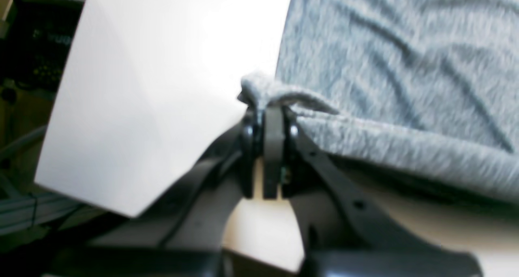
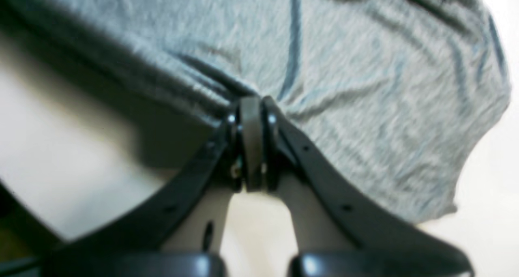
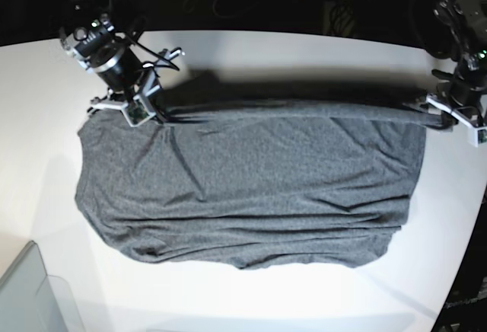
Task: Layout the t-shirt on the table in an organized manner, then fold the t-shirt properly
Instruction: 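Lift the shoulder edge with both grippers and pull it taut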
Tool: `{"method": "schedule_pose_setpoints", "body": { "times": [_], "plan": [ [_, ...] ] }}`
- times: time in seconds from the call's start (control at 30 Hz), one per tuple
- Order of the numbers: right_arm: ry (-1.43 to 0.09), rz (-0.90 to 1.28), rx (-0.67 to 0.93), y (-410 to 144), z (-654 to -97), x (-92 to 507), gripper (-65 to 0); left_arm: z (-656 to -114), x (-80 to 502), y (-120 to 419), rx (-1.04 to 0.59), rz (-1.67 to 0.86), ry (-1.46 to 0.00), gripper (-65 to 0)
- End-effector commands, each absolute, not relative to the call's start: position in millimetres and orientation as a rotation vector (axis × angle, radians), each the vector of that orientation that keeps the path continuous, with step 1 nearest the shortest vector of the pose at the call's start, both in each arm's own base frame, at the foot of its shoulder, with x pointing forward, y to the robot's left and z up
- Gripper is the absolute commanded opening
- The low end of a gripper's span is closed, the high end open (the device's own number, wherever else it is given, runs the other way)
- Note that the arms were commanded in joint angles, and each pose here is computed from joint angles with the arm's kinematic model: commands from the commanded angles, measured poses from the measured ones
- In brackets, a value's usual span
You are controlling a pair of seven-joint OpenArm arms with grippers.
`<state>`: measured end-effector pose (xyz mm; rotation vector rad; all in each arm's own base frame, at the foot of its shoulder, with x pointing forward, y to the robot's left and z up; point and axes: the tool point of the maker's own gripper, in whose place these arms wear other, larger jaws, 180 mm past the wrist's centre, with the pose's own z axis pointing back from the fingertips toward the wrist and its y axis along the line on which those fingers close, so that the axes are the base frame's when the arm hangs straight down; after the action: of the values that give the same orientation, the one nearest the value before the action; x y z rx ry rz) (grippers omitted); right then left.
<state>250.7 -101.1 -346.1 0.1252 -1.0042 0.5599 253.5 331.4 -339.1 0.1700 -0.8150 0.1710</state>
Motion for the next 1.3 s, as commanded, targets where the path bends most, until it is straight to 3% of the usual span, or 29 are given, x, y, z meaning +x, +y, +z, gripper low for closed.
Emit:
{"method": "schedule_pose_setpoints", "body": {
  "times": [0.0, 0.6, 1.03, 1.1, 1.27],
  "plan": [
    [-1.060, 0.556, 0.129, -99, -333, 260, -65.0, -327, 260, 335, 0.187, 0.157, -0.856, -65.0],
    [-1.044, 0.527, 0.136, -106, -352, 300, -65.0, -346, 283, 338, 0.127, 0.216, -0.837, -65.0],
    [-1.025, 0.504, 0.146, -111, -365, 332, -65.0, -359, 310, 329, 0.205, 0.116, -0.763, -64.6],
    [-1.016, 0.501, 0.149, -111, -369, 332, -65.0, -364, 308, 331, 0.204, 0.121, -0.747, -60.6],
    [-1.012, 0.498, 0.149, -112, -370, 332, -65.0, -367, 306, 332, 0.205, 0.127, -0.740, -39.2]
  ]
}}
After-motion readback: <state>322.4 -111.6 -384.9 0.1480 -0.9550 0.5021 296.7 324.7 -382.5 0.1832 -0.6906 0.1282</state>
